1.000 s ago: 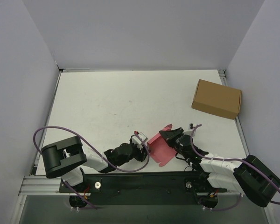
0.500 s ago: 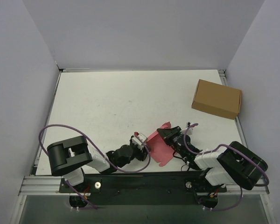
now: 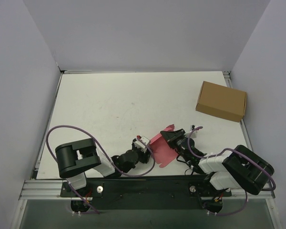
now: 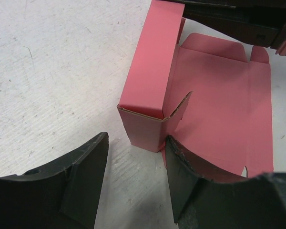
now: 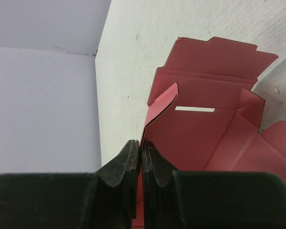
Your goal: Fold the paper box
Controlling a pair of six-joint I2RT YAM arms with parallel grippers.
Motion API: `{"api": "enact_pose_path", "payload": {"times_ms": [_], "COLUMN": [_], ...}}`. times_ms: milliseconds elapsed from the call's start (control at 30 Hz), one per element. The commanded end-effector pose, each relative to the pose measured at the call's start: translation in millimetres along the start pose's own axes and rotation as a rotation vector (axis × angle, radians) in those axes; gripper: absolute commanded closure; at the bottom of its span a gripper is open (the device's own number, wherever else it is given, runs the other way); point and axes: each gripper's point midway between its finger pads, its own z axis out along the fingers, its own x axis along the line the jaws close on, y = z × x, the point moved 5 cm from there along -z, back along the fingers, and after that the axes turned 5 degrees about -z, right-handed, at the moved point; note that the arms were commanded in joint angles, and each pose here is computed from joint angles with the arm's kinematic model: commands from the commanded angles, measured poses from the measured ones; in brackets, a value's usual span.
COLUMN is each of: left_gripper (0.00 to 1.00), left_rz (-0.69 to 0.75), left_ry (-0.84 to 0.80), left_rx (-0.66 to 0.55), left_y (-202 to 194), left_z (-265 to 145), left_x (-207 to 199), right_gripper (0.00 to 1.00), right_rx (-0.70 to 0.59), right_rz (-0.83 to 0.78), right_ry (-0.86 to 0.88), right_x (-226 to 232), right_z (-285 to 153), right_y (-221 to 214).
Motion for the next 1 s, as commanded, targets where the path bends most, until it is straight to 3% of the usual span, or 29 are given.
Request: {"api": "enact_pose_path", "payload": {"times_ms": [0, 633, 967], "left_gripper": [0.40, 0.32, 0.43], "left_rz": [-0.032, -0.050, 0.000], "left_ry": [0.074, 0.047, 0.160], "left_rx": [-0.074, -0.205, -0.205], "left_y": [13.6, 30.2, 25.9], "left_z": [8.7, 11.4, 16.3], "left_x": [0.1, -3.0, 6.7], "right_gripper": [1.00, 1.00, 1.00], "right_rx": [0.047, 0.032, 0.032], "right_rz": [-0.133, -0.134, -0.137], "right_ry": [-0.170, -0.211, -0.219], "right_x": [-59.6, -67.1, -66.5], "right_z": [-28.5, -32.3, -33.7], "right_y": [-10.0, -9.3, -11.0]}}
